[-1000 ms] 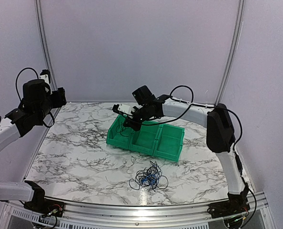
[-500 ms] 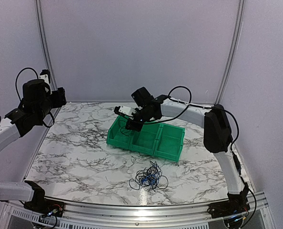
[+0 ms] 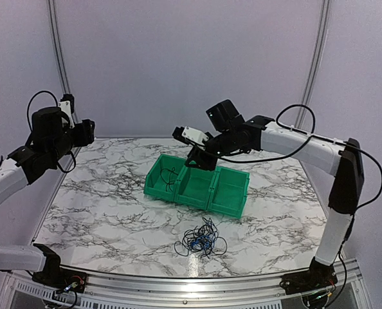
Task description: Untangle the cables
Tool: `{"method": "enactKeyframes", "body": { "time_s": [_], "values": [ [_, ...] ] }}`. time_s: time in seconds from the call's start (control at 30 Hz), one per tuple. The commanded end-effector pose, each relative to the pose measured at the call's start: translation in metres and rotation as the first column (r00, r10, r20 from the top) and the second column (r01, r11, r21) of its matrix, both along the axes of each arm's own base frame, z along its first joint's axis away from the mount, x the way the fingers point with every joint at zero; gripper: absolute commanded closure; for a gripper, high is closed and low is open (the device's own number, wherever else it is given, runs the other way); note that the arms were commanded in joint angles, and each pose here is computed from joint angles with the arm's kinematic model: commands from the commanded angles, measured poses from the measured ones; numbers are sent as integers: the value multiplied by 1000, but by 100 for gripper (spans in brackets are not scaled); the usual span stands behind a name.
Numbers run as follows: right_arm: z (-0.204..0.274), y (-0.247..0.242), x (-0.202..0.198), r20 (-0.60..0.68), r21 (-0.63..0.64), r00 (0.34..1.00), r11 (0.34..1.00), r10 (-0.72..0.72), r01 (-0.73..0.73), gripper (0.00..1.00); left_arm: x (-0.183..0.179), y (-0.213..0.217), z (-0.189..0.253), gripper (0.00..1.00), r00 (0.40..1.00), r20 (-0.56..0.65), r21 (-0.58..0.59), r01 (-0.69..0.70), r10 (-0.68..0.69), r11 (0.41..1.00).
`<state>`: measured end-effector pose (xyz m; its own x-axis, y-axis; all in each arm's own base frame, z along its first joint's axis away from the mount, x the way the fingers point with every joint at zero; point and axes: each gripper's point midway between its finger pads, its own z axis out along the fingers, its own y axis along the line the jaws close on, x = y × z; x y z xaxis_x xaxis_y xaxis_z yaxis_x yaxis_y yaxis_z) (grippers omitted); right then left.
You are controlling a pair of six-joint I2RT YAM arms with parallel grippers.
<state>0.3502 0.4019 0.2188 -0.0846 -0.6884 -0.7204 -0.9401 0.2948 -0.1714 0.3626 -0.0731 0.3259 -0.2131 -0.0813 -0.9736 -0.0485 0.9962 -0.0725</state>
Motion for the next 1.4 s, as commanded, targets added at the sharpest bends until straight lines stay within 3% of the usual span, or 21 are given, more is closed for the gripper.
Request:
{"method": "enactKeyframes", "body": {
  "time_s": [0.0, 0.1, 0.2, 0.27, 0.47, 0.63, 0.8, 0.9, 1.13, 1.37],
  "values": [
    [5, -19, -36, 13, 50, 998, 997, 64, -64, 66, 2, -50, -6, 32, 965, -10, -64, 262, -263, 963],
    [-4, -43, -62, 28, 90, 997, 993, 76, -78, 67, -29, -134, -5, 37, 806, -16, -117, 586, -591, 802],
    [-11, -65, -87, 13, 140, 993, 983, 115, -116, 67, -73, -199, -24, 38, 682, -53, -197, 709, -729, 677],
    [-19, -77, -101, -5, 157, 992, 980, 127, -125, 68, -99, -229, -53, 39, 624, -99, -234, 742, -775, 628],
    [-51, -107, -121, -44, 198, 990, 972, 135, -124, 68, -146, -268, -133, 42, 581, -229, -318, 713, -781, 624],
    [-60, -113, -138, -63, 198, 973, 958, 222, -205, 60, -172, -302, -181, 36, 489, -359, -354, 717, -795, 601],
    [-73, -113, -146, -102, 176, 958, 953, 267, -247, 59, -189, -317, -226, 45, 394, -498, -356, 720, -772, 597],
    [-72, -112, -149, -101, 178, 954, 949, 281, -260, 59, -183, -313, -242, 44, 427, -535, -320, 696, -729, 643],
    [-76, -114, -147, -90, 156, 956, 952, 278, -262, 59, -179, -328, -257, 44, 396, -571, -296, 718, -719, 630],
    [-74, -114, -145, -84, 156, 958, 953, 273, -258, 59, -172, -333, -273, 61, 407, -603, -263, 710, -686, 653]
  ]
}}
